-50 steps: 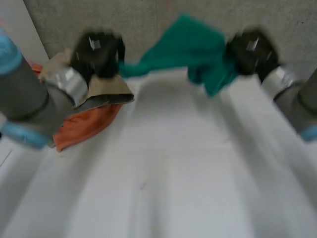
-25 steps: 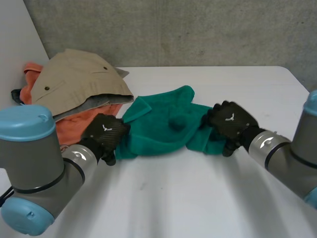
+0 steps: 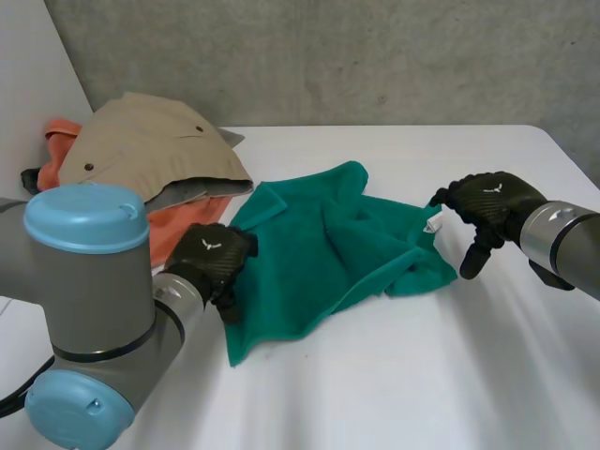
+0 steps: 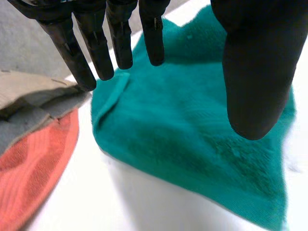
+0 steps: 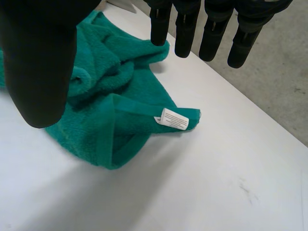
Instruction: Fold the laundry.
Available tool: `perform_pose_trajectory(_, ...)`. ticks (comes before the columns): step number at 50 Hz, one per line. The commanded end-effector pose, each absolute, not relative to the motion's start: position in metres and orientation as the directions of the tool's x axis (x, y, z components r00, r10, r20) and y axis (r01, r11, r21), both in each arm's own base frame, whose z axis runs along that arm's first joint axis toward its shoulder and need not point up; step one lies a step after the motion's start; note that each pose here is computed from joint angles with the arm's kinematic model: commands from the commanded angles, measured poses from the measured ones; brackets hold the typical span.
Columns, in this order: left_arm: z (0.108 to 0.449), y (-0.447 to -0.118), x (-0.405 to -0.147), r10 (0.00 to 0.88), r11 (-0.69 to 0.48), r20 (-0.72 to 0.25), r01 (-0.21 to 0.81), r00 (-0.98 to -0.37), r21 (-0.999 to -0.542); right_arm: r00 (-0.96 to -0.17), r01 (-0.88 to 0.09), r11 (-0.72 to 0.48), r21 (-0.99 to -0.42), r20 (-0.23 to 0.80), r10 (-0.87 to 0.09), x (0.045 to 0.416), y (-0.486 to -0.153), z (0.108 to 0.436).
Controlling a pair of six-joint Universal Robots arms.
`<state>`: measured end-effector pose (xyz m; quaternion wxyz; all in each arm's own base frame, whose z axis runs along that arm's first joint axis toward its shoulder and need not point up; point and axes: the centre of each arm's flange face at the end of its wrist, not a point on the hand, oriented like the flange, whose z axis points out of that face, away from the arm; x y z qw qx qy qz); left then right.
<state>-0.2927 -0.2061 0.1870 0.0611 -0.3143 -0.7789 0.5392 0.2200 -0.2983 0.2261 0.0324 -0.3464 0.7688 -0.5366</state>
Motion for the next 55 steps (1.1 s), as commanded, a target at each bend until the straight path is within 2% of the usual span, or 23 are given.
perform_pose_trajectory(1,0.175,-0.186,-0.293,0.589,0.319,-0.166,0.416,-0.791,-0.851,-0.758,-0.508,0.196,-0.838,0.327,-0.564,0.217,-0.308,0.217)
perform_pose_trajectory(7,0.164,-0.173,-0.306,0.617,0.319,-0.146,0.416,-0.773,-0.851,-0.751,-0.518,0.215,-0.828,0.319,-0.578,0.219,-0.308,0.206)
perform_pose_trajectory(13,0.146,-0.19,-0.316,0.577,0.266,-0.226,0.443,-0.785,-0.856,-0.747,-0.519,0.22,-0.826,0.313,-0.586,0.221,-0.302,0.199)
perform_pose_trajectory(27,0.113,-0.222,-0.325,0.569,0.239,-0.335,0.54,-0.751,-0.807,-0.775,-0.489,0.195,-0.85,0.321,-0.544,0.213,-0.316,0.203)
perform_pose_trajectory(30,0.117,-0.225,-0.324,0.559,0.228,-0.344,0.538,-0.755,-0.811,-0.779,-0.484,0.183,-0.855,0.327,-0.535,0.212,-0.32,0.207)
perform_pose_trajectory(38,0.172,-0.229,-0.315,0.456,0.132,-0.342,0.442,-0.821,-0.887,-0.759,-0.489,0.13,-0.862,0.347,-0.551,0.223,-0.339,0.219)
perform_pose_trajectory(42,0.199,-0.226,-0.308,0.439,0.067,-0.35,0.418,-0.828,-0.906,-0.724,-0.5,0.143,-0.854,0.322,-0.61,0.236,-0.346,0.219)
perform_pose_trajectory(46,0.214,-0.219,-0.297,0.447,0.034,-0.38,0.44,-0.81,-0.897,-0.682,-0.508,0.19,-0.84,0.259,-0.684,0.251,-0.35,0.213)
perform_pose_trajectory(50,0.226,-0.216,-0.287,0.451,-0.003,-0.406,0.454,-0.795,-0.891,-0.584,-0.536,0.179,-0.825,0.209,-0.785,0.274,-0.339,0.203)
perform_pose_trajectory(51,0.231,-0.217,-0.283,0.449,-0.017,-0.412,0.453,-0.793,-0.891,-0.527,-0.56,0.131,-0.818,0.23,-0.818,0.281,-0.335,0.198)
perform_pose_trajectory(54,0.236,-0.219,-0.278,0.44,-0.027,-0.415,0.451,-0.796,-0.892,-0.428,-0.602,0.029,-0.798,0.291,-0.856,0.29,-0.329,0.188)
perform_pose_trajectory(55,0.238,-0.22,-0.275,0.435,-0.031,-0.415,0.447,-0.799,-0.894,-0.372,-0.63,-0.024,-0.776,0.33,-0.868,0.296,-0.324,0.181)
